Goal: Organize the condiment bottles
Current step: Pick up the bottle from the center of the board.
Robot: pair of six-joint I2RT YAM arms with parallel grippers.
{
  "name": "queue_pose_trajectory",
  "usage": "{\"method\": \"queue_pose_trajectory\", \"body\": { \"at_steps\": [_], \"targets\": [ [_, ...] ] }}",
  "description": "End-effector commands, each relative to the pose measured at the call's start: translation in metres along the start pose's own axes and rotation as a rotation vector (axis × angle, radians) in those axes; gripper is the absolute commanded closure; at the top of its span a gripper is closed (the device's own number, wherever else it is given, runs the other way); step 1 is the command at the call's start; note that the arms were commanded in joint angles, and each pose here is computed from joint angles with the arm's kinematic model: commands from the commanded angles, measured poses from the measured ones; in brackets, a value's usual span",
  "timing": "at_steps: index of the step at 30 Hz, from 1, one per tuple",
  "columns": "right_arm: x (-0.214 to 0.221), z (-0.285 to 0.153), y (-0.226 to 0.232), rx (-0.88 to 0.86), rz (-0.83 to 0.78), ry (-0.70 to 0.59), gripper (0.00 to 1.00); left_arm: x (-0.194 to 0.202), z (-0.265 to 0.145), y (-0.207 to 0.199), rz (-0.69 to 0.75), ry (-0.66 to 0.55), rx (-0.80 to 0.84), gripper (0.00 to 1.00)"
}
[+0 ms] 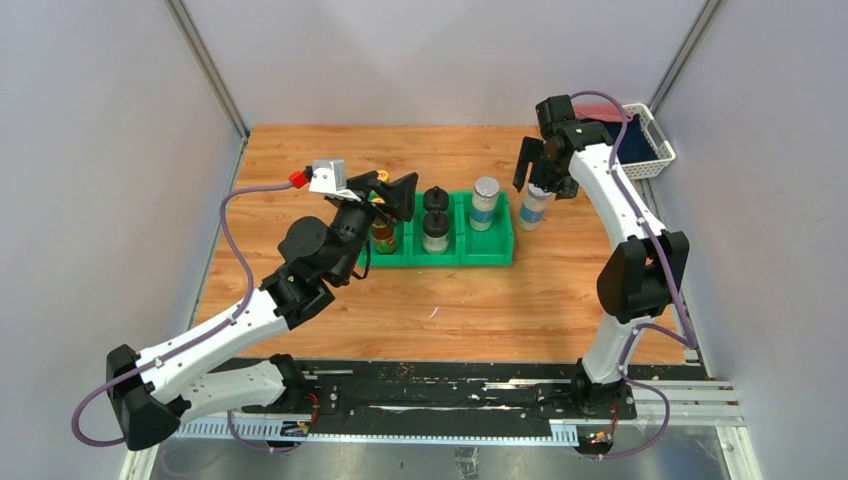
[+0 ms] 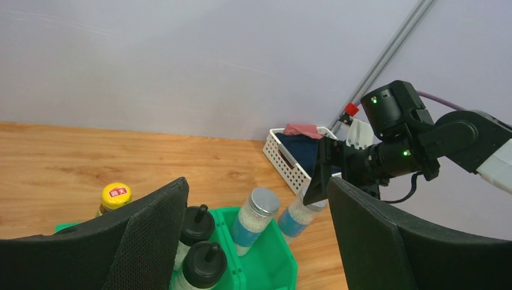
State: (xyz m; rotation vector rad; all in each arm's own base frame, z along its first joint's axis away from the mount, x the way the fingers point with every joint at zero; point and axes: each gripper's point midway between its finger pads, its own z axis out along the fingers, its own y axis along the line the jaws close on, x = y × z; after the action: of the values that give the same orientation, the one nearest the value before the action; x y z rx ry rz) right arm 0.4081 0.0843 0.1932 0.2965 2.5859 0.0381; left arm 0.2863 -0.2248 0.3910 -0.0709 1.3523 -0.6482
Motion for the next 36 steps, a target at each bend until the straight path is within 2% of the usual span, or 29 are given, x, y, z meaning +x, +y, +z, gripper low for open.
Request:
{"method": "queue_pose_trajectory", "body": {
  "at_steps": [1,36],
  "targets": [
    [-0.004,-0.001,-0.01,0.017,0.034,0.021,0.14,0.002,-0.003,0.001,-0.016,0.006,0.001,0.12],
    [-0.017,0.045,-0.016,0.012,0.054,0.077,0.16,0.009,0.005,-0.006,-0.005,0.025,0.022,0.13]
  ]
}}
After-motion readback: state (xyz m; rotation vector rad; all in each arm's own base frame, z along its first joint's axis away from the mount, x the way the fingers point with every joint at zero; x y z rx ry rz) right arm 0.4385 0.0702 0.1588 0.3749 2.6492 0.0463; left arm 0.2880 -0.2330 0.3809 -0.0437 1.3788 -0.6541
